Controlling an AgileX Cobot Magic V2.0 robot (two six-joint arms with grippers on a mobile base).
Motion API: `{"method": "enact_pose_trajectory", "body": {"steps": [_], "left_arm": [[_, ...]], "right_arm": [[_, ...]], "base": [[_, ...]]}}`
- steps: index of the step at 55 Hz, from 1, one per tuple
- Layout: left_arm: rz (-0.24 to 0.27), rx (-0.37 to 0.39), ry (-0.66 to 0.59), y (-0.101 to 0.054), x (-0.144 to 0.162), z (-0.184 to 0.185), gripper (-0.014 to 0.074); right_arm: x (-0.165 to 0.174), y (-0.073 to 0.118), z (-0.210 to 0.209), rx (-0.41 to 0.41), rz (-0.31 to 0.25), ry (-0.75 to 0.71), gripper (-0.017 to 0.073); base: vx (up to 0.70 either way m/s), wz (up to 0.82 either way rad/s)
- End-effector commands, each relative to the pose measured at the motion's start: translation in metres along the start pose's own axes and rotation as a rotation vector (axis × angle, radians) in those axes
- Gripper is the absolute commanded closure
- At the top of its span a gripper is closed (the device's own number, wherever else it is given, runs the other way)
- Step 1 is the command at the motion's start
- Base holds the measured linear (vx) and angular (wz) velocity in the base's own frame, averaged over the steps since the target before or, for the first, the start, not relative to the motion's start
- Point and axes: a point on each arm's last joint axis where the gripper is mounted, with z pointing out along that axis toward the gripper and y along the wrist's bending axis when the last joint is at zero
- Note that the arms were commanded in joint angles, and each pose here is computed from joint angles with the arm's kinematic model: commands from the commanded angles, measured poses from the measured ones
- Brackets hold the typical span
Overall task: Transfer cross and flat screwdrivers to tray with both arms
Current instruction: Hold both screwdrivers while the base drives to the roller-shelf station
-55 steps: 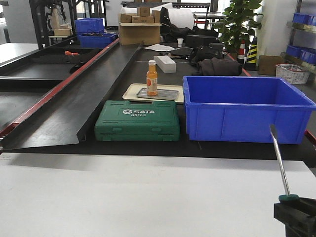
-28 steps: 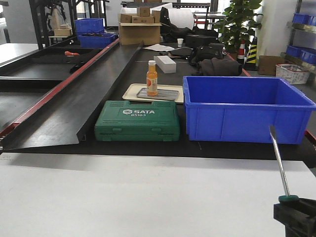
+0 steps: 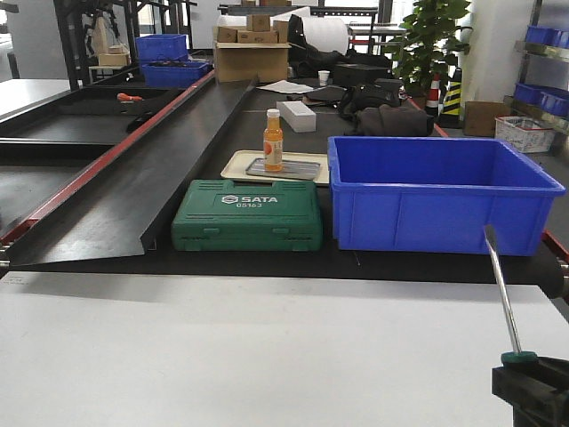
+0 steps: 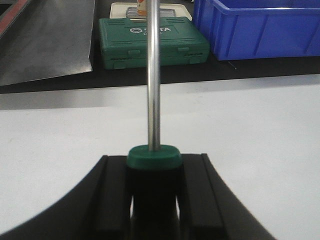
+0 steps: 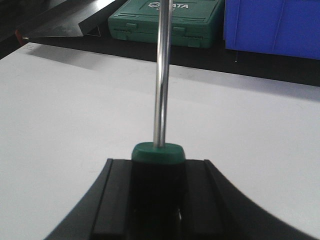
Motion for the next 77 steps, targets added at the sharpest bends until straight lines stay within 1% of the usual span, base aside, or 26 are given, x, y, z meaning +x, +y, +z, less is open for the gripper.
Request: {"method": "enact_pose_trajectory", "body": {"steps": [1,20,42,58,77], "left_arm": [[-0.013,0.001,-0.133,-0.0011,-0.0198,-0.0053,0.0594],[-0.013,0.001,-0.133,-0.0011,-0.0198,-0.0053,0.0594],[-0.013,0.001,-0.133,-0.0011,-0.0198,-0.0053,0.0594],[-0.013,0.001,-0.133,-0.0011,-0.0198,-0.0053,0.0594],[-0.013,0.001,-0.132,-0.0012,-0.0197,-0.0052,0.0594]], "right_arm": [[-0.0161,-0.0013,-0.0059,0.028,0.0,-0.105,0.0567],[-0.0161,-0.0013,-0.0059,0.028,0.0,-0.105,0.0567],[-0.0161,-0.0013,-0.0059,0.028,0.0,-0.105,0.0567],[-0.0161,-0.0013,-0.0059,0.028,0.0,-0.105,0.0567],[-0.0161,-0.0013,-0.0059,0.028,0.0,-0.105,0.0567]], "base": [[-0.1,-0.08],[-0.15,-0.22],[-0.16,-0.4],[-0.11,-0.62],[-0.06,-0.83]]}}
